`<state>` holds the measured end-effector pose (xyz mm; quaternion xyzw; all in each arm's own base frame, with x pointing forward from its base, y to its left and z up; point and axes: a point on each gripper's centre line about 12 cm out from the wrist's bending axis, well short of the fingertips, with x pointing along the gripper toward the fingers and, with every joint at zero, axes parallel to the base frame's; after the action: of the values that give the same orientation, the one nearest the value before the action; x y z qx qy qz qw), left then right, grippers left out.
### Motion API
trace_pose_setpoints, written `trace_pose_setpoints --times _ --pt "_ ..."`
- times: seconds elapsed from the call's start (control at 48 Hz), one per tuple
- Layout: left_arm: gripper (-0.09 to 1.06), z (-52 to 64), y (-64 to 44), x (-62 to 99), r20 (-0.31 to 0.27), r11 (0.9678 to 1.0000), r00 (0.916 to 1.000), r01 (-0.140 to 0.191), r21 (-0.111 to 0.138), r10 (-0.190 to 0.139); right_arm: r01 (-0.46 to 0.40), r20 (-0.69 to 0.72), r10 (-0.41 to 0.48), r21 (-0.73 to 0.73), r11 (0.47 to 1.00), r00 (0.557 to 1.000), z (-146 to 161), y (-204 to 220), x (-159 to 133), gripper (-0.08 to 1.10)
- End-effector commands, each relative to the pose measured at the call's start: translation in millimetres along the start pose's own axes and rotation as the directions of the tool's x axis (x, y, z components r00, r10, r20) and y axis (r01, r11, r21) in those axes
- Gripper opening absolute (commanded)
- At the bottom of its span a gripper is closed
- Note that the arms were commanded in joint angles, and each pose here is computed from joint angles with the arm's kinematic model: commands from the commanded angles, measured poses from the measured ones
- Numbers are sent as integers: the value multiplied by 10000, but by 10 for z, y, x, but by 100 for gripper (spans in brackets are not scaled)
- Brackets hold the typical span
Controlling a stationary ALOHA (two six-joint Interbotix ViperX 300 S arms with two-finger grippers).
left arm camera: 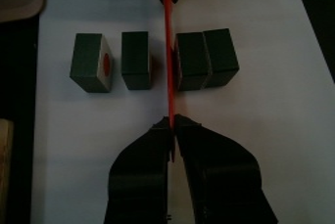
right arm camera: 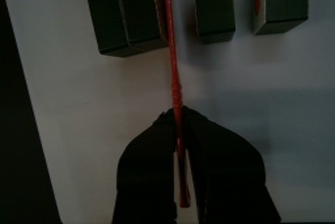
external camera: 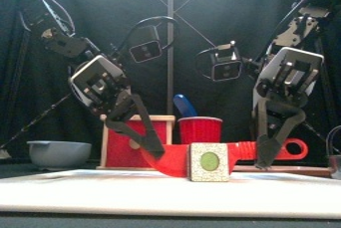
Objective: Place sushi on board then cut the sushi with the knife then place the pieces on the plate
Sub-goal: Cut the sushi into 4 pieces
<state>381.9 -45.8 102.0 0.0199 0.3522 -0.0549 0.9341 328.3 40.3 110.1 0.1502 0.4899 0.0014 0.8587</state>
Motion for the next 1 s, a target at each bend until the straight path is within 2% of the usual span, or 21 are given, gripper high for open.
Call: trace_pose_setpoints --times 0.021,0.188,0.354,0.458,0.708,1.0 --pt "49 156 -1 -77 491 10000 9988 4 61 -7 -189 590 197 -137 9997 9981 143 61 -148 40" --pt "48 243 6 -198 858 9996 9963 -3 269 -21 -313 1123 349 -343 9989 9931 237 97 -332 40" --pt "48 360 3 -349 1345 9992 9909 -9 392 -44 -425 1596 487 -420 9982 9860 296 113 -509 40" --pt "48 387 -20 -416 1496 9991 9887 33 417 -95 -484 1794 558 -453 9978 9822 310 126 -581 40" --pt "48 354 -233 -434 1468 9959 9875 460 776 -571 -625 1844 697 -443 9971 9804 280 167 -623 40" --pt "48 302 -290 -364 1311 9956 9891 584 739 -677 -698 1641 745 -343 9970 9836 233 192 -572 40"
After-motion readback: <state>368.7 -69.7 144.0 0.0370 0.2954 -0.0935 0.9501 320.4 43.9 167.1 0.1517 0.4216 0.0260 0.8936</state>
